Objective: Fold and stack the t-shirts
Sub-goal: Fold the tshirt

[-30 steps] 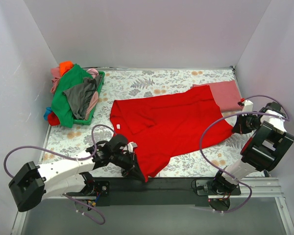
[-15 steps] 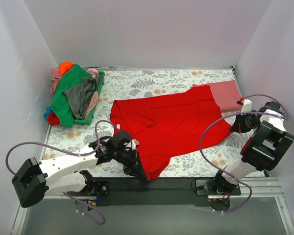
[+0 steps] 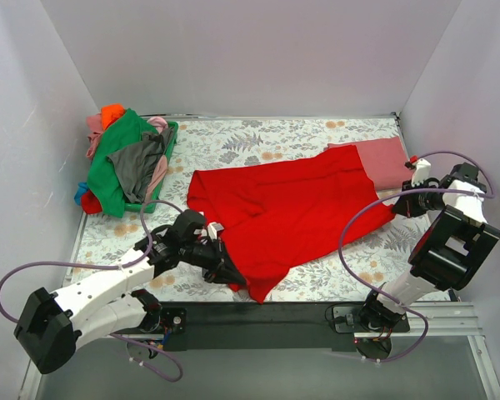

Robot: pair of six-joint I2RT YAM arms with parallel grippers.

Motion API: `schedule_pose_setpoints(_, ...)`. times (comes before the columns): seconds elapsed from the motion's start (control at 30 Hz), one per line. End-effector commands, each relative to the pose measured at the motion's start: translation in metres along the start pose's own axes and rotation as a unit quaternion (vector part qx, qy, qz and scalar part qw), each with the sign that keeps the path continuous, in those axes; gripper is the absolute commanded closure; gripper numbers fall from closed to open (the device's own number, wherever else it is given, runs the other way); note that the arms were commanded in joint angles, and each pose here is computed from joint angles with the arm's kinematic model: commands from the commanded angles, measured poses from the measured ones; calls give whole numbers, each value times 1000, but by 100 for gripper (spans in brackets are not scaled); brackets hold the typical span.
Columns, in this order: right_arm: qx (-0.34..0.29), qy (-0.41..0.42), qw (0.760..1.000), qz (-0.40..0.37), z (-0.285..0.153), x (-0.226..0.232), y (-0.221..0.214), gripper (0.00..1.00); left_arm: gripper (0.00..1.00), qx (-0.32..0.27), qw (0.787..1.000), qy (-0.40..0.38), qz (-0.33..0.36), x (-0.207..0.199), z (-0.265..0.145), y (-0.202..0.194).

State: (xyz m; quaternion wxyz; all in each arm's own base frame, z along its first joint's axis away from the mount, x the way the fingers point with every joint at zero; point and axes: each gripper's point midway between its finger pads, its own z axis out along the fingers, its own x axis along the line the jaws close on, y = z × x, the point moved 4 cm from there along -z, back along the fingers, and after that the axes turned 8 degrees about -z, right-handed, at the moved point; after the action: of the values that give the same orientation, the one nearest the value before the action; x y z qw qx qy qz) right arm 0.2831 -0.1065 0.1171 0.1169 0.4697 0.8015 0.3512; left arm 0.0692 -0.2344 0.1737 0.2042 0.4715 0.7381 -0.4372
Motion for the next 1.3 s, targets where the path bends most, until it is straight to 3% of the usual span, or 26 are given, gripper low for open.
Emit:
schedule_pose_setpoints(0.0,-34,2,999,-2,-8,-1,25,99,100,15,1000,-12,-16,-8,-12,-6)
schedule_pose_setpoints(0.6,-70,40,996,31,5,-8,54,99,100,-42,997,-45,56,-45,-39,20)
schedule_pose_setpoints(1.27,-82,53,993,60,32,-20,71,99,100,-174,973,-94,118,-92,-59,81)
